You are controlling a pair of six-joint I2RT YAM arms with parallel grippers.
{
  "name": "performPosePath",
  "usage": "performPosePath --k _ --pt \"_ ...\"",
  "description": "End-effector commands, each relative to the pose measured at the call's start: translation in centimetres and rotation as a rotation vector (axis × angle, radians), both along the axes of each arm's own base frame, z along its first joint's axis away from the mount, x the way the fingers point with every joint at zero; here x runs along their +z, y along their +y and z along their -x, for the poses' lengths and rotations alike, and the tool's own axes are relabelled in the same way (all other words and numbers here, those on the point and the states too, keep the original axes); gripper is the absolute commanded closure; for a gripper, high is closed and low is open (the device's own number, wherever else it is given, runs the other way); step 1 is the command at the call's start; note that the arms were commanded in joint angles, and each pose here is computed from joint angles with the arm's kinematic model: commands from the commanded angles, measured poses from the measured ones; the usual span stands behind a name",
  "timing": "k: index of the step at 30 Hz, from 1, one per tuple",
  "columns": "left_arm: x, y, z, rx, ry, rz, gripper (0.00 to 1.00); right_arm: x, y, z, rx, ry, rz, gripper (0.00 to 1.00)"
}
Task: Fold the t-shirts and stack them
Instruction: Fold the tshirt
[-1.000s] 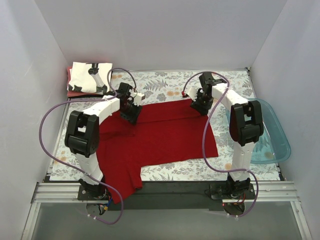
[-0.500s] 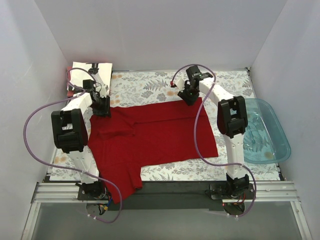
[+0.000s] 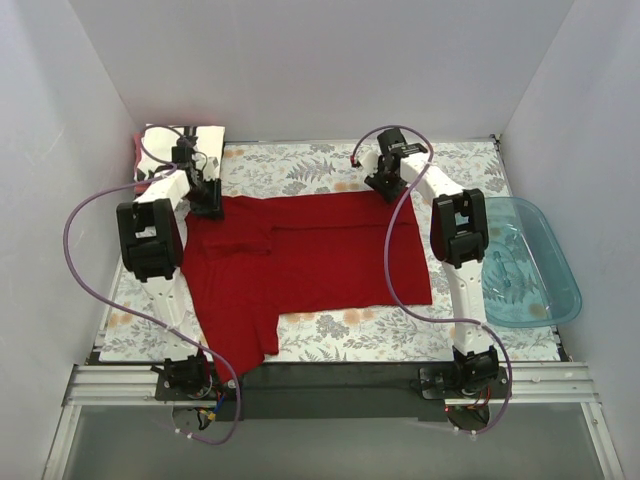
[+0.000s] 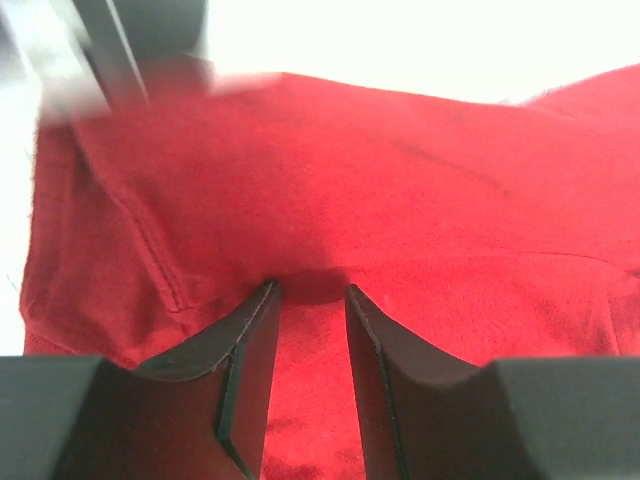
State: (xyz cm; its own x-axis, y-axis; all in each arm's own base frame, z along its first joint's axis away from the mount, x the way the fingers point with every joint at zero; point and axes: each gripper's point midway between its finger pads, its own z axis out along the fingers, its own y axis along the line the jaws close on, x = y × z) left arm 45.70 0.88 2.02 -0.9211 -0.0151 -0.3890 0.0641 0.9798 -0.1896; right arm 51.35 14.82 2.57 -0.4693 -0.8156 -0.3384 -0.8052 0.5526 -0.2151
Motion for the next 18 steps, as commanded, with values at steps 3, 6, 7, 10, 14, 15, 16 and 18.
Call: performPosePath --k 3,6,7,10,14,15,16,18 --pt "-1.8 2.1 -3.2 0.029 -0.018 -0.010 0.68 -3.7 -5.0 -2.1 -0.119 -0.005 0.138 0.63" --pt "-0.2 1.4 -4.7 -0.014 -0.065 0.033 0.66 -3.1 -5.0 -3.8 -0.157 -0.047 0.123 0.62" --pt "0.3 1.1 -4.7 -0.035 -0.064 0.042 0.64 -2.8 -4.7 -3.8 -0.152 -0.051 0.109 0.60" --pt "5.7 -0.8 -5.2 -0.138 -0.173 0.133 0.58 2.9 -2.6 -3.3 -0.113 -0.109 -0.005 0.45" --pt "14.6 -3.8 -3.0 -0.278 -0.317 0.246 0.37 10.5 0.5 0.3 0.005 -0.165 -0.127 0.27" --pt "15.9 -4.7 -2.0 -0.321 -0.329 0.287 0.35 11.8 1.5 1.5 0.061 -0.168 -0.157 0.24" --pt "17.1 -5.1 -0.8 -0.363 -0.342 0.293 0.34 11.4 1.4 3.7 0.079 -0.115 -0.155 0.21" --pt "18.5 -5.7 3.3 -0.454 -0.334 0.294 0.34 14.1 1.6 7.1 0.141 -0.104 -0.192 0.14"
